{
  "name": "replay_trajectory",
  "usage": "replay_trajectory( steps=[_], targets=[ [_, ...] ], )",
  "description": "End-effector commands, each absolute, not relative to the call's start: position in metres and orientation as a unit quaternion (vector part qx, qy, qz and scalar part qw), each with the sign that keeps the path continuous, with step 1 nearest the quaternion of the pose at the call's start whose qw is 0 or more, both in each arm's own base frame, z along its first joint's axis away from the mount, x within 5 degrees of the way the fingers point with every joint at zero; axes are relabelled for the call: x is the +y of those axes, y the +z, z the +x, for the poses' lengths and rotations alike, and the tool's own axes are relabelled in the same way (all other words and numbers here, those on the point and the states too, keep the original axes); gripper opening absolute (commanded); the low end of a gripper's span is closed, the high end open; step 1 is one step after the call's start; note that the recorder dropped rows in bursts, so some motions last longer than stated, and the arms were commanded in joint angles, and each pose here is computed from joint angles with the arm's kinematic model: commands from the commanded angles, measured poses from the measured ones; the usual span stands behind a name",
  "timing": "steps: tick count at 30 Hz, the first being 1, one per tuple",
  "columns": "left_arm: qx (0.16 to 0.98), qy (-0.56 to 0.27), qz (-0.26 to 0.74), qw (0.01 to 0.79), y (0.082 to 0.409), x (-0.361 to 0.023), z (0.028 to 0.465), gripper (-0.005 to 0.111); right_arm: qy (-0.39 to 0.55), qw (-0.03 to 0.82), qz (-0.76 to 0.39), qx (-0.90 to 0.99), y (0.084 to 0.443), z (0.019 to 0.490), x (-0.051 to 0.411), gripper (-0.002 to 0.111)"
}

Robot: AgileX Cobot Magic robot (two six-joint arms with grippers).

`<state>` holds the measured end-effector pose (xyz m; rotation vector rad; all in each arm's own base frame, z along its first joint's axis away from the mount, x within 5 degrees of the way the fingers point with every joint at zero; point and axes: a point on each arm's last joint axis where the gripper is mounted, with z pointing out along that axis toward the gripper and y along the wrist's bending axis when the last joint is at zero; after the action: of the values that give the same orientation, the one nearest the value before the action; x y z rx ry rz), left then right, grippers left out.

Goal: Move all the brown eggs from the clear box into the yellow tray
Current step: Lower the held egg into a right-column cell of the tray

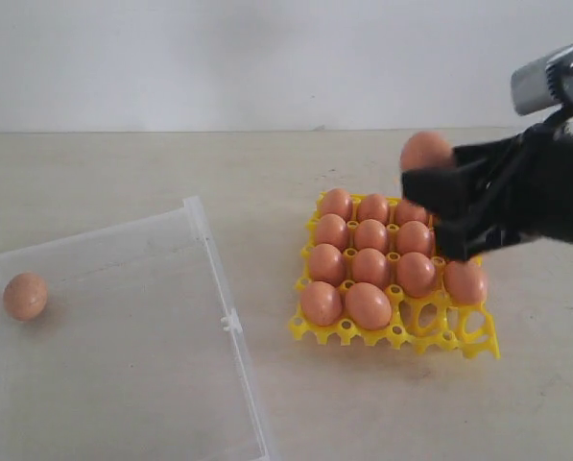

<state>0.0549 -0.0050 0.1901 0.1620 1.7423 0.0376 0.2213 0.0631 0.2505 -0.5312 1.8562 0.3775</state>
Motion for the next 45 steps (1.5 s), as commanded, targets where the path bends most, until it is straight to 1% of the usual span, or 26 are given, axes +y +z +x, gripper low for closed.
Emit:
replay_trajectory(
  steps=[1,2,3,4,6,8,14,18,23,45],
  targets=[
    [0.762,0.013,0.069,0.644,0.19,-0.005,0.055,0.004,0.202,0.443,-0.322,0.812,0.218,0.209,0.074,0.0],
    [0.762,0.013,0.069,0.644,0.19,-0.005,0.055,0.004,0.208,0.42,-0.316,0.825,0.205,0.214,0.069,0.0],
    [0.762,0.013,0.069,0.644,0.19,-0.005,0.055,0.004,0.222,0.412,-0.314,0.826,0.201,0.216,0.068,0.0],
    [0.762,0.013,0.069,0.644,0.19,-0.005,0.055,0.004,0.256,0.402,-0.304,0.825,0.191,0.222,0.065,0.0],
    [0.762,0.013,0.069,0.644,0.19,-0.005,0.055,0.004,0.301,0.395,-0.284,0.82,0.178,0.229,0.059,0.0],
    [0.762,0.013,0.069,0.644,0.19,-0.005,0.055,0.004,0.314,0.399,-0.262,0.82,0.171,0.234,0.051,0.0],
    [0.762,0.013,0.069,0.644,0.19,-0.005,0.055,0.004,0.286,0.395,-0.275,0.829,0.148,0.243,0.041,0.0],
    [0.762,0.013,0.069,0.644,0.19,-0.005,0.055,0.004,0.251,0.436,-0.296,0.812,0.149,0.249,0.038,0.0],
    [0.762,0.013,0.069,0.644,0.19,-0.005,0.055,0.004,0.21,0.433,-0.304,0.822,0.145,0.251,0.033,0.0],
    [0.762,0.013,0.069,0.644,0.19,-0.005,0.055,0.004,0.208,0.43,-0.312,0.821,0.142,0.252,0.034,0.0]
  ],
)
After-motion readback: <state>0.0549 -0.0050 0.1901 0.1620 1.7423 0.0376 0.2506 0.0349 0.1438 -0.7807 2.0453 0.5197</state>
